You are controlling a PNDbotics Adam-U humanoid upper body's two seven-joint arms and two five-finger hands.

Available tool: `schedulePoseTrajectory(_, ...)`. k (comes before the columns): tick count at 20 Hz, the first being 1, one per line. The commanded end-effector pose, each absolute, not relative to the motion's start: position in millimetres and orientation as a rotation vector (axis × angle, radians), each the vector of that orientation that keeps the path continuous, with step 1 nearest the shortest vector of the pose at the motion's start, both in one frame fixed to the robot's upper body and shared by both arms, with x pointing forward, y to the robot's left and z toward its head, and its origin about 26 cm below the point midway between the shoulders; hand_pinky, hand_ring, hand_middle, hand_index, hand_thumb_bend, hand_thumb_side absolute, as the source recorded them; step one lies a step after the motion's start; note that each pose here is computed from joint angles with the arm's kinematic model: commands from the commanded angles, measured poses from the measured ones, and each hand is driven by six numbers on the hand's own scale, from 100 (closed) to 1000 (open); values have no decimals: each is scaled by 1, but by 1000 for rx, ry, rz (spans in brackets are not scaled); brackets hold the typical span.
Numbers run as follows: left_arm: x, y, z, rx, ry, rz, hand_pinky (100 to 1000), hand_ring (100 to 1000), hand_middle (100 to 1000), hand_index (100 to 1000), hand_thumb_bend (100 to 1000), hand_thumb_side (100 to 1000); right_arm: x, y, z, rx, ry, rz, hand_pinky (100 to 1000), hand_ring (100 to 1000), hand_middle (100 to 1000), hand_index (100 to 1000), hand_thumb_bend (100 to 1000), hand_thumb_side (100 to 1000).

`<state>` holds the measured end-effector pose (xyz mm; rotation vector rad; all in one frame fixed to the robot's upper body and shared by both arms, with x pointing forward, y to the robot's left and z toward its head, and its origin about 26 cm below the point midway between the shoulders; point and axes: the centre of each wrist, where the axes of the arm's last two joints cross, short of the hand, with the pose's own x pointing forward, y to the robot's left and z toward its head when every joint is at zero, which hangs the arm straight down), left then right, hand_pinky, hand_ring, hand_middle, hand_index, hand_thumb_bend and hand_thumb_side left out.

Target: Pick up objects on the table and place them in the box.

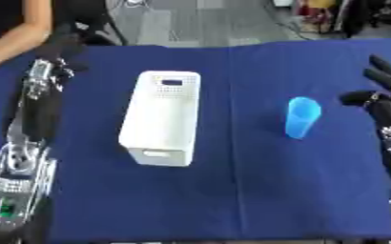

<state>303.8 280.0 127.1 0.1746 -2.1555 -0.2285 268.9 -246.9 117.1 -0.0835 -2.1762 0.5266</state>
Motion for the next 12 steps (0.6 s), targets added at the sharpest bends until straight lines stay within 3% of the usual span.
schedulePoseTrajectory(1,302,282,134,189,-2179,-240,791,870,1000,857,102,1000,268,-247,122,-90,-2195,527,702,658,999,872,416,764)
schedulePoseTrajectory(12,302,282,134,192,-2177,-244,790,870,1000,856,103,1000,268,-247,122,-93,-2193,537,705,662,1000,875,440,780)
